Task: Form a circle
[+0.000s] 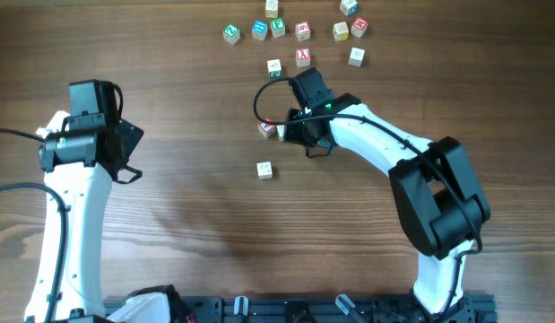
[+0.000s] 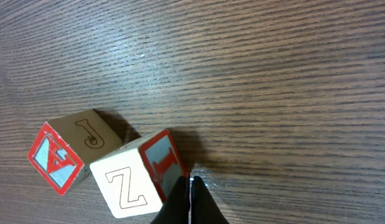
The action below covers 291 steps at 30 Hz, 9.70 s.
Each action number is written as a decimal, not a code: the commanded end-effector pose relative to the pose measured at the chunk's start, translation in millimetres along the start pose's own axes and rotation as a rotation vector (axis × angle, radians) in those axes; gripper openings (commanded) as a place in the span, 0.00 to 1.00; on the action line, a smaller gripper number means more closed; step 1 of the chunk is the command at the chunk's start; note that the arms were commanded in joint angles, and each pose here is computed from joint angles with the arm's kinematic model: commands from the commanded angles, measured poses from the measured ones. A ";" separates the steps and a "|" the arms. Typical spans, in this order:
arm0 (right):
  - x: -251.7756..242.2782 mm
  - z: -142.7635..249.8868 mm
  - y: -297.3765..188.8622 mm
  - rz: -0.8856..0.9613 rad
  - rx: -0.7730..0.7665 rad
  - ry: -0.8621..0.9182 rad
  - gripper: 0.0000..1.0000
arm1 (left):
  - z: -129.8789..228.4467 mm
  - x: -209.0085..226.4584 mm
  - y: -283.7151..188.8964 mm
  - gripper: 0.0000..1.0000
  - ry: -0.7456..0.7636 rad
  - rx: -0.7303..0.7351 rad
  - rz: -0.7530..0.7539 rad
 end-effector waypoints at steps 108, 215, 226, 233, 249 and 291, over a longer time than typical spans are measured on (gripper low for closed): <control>-87.4 49.0 -5.1 0.302 0.206 0.223 0.85 | -0.4 0.1 0.7 1.00 -0.019 0.007 0.000; -190.9 44.8 -29.4 0.435 0.243 0.468 0.99 | 310.8 -99.6 60.9 0.33 1.149 0.123 0.625; -190.9 44.2 -29.1 0.434 0.240 0.468 0.99 | 311.0 -114.9 52.6 0.34 1.117 0.090 0.694; -191.9 43.7 -29.4 0.440 0.236 0.467 1.00 | 310.8 -120.5 49.2 0.34 1.103 0.078 0.720; -191.8 43.1 -29.1 0.439 0.234 0.467 0.99 | 305.2 -125.3 50.1 0.38 1.081 0.067 0.728; -191.7 40.0 -28.0 0.434 0.220 0.466 0.99 | 305.8 -130.6 46.1 0.37 1.068 0.061 0.757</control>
Point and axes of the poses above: each gripper's point midway between its finger pads, its own y axis out along the fingers, its own x axis along the line the jaws close on, z = x × y, the point moved 2 cm from there along -y, back along the fingers, and after that the axes turned 12 degrees about -y, right-handed, at the moved point
